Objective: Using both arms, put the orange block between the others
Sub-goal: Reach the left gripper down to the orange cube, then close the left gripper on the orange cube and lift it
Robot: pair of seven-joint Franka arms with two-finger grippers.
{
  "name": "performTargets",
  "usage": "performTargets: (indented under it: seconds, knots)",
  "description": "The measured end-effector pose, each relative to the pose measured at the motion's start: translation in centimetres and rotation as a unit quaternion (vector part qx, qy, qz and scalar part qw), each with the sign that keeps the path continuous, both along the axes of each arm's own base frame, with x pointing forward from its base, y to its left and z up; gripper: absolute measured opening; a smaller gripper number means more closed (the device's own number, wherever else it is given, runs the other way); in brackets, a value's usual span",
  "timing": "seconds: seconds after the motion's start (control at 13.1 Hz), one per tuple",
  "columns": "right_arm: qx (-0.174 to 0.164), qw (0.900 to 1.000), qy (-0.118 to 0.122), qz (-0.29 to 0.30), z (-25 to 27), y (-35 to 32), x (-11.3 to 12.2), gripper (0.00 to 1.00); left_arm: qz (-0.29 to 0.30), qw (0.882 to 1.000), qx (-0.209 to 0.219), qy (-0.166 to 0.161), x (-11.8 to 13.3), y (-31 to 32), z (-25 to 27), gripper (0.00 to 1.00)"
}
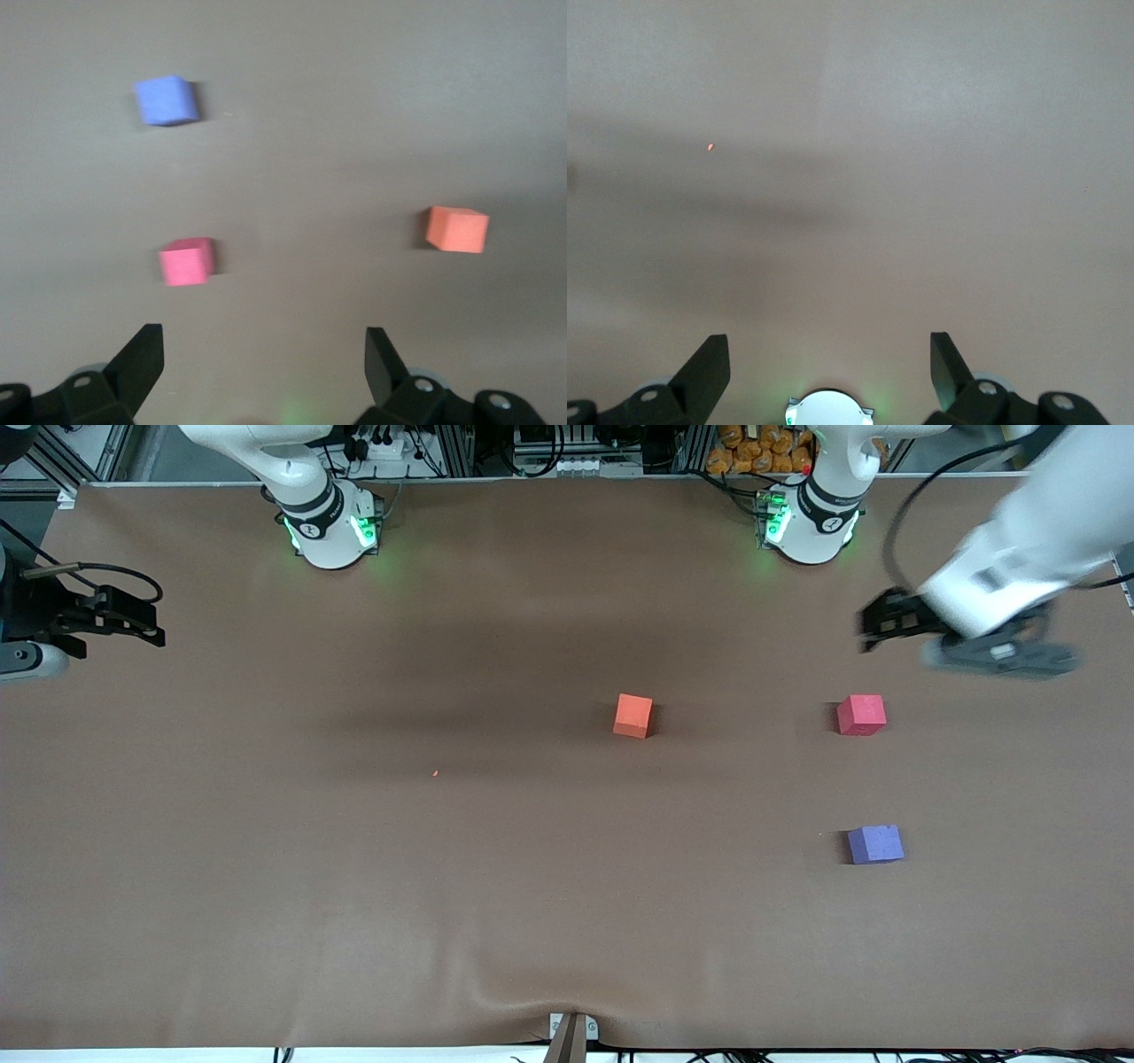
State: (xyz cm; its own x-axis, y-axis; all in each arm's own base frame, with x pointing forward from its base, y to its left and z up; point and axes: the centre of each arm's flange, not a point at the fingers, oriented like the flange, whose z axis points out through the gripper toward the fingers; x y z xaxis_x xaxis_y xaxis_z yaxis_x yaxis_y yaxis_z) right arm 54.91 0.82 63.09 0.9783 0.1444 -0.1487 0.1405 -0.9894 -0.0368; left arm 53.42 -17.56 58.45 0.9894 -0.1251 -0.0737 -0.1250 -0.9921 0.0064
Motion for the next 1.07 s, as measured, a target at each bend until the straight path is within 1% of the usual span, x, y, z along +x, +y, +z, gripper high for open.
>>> performTargets:
  seconds: [0.23,0.38,0.61,0.76,0.92,1.07]
  knots:
    - [0.000,1.000,0.000,0.000,0.0,0.0,0.0,1.00,0.006,1.000,0.003,0.023,-0.6,-9.0,-5.3,1.00]
    - [0.000,1.000,0.000,0.001,0.0,0.1,0.0,1.00,-0.001,0.999,0.016,0.037,-1.7,-14.6,-9.7,1.00]
    - [0.000,1.000,0.000,0.001,0.0,0.1,0.0,1.00,-0.008,0.999,0.018,0.051,-3.7,-22.2,-16.7,1.00]
    - [0.000,1.000,0.000,0.001,0.0,0.1,0.0,1.00,-0.026,0.998,0.023,0.056,-4.6,-24.8,-20.7,1.00]
    - [0.000,1.000,0.000,0.001,0.0,0.1,0.0,1.00,-0.042,0.997,0.033,0.053,-5.0,-25.8,-24.0,1.00]
    - [0.000,1.000,0.000,0.001,0.0,0.1,0.0,1.00,-0.046,0.997,0.035,0.057,-5.4,-26.0,-26.6,1.00]
